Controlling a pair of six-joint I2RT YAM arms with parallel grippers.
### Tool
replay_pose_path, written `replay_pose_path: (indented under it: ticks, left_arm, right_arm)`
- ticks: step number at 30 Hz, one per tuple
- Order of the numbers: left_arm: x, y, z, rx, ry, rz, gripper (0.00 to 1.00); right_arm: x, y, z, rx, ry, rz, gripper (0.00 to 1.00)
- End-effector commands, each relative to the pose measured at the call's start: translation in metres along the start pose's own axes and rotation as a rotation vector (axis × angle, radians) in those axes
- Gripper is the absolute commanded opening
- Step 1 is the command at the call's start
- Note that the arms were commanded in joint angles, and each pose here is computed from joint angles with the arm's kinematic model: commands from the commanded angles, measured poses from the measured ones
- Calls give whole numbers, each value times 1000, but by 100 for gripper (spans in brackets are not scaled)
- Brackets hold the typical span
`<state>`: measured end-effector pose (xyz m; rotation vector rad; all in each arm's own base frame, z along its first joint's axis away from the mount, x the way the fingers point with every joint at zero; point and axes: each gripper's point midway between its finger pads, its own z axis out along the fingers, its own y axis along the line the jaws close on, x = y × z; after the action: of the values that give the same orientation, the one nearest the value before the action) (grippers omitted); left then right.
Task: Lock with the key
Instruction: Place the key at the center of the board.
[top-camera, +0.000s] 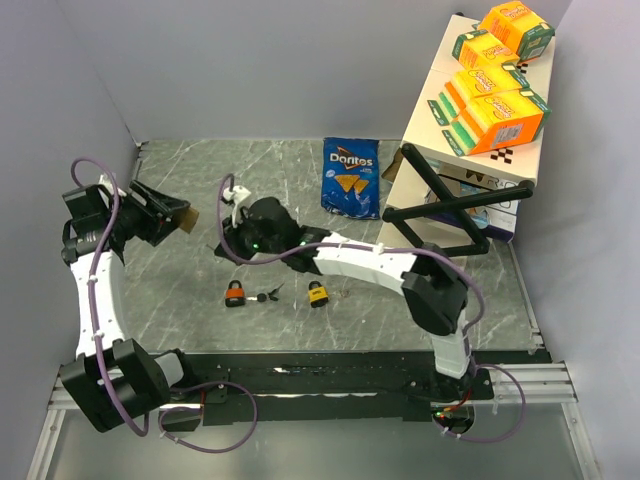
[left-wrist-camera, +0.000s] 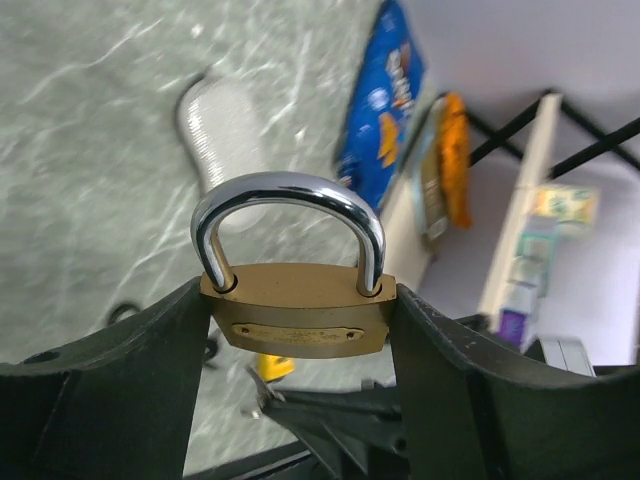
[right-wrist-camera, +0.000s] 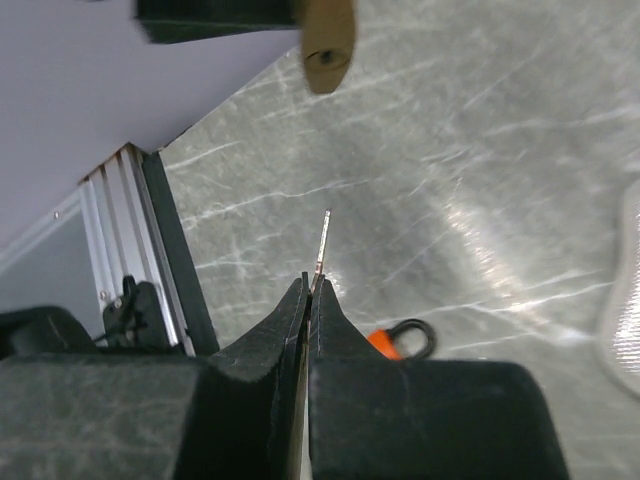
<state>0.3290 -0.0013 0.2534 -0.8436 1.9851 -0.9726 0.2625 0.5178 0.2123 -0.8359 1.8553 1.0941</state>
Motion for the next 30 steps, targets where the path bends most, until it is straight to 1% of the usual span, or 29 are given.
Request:
replay_pose_path:
  ticks: [1, 2, 3, 4, 6, 7, 11, 13, 15, 19, 21, 28, 30]
  left_arm:
    - [1, -5, -20, -31, 17, 165, 1]
    - [-3, 2, -21, -74, 0, 205, 1]
    - [-4, 9, -22, -105, 1, 206, 1]
    - [-5, 17, -25, -145, -4, 215, 1]
    - [-6, 25, -28, -180, -5, 217, 1]
    - [-5, 30, -30, -198, -3, 223, 1]
    - [-7, 37, -35, -227, -16, 217, 1]
    - [-6, 39, -35, -230, -14, 215, 1]
    - [-4, 42, -37, -238, -13, 215, 1]
    - [4, 52, -44, -284, -1, 243, 1]
    - [7, 57, -48, -310, 5, 248, 1]
    - [9, 71, -60, -406, 16, 287, 1]
    - [8, 75, -63, -429, 14, 291, 1]
  right_arm:
    - [-19, 19, 21, 6, -78, 127, 0]
    - [-6, 18, 30, 9, -57, 139, 0]
    - [-5, 19, 35, 20, -58, 148, 0]
    - [11, 22, 44, 29, -30, 170, 0]
    - [20, 24, 50, 55, -12, 197, 0]
    - [34, 29, 56, 54, 14, 220, 0]
    - [65, 33, 66, 85, 70, 265, 0]
    - [78, 29, 70, 116, 90, 284, 0]
    - [85, 29, 74, 113, 95, 289, 0]
    - [101, 16, 88, 145, 109, 272, 0]
    - [102, 15, 92, 144, 109, 284, 0]
    - [124, 20, 113, 99, 131, 319, 0]
    - [123, 25, 117, 70, 119, 333, 0]
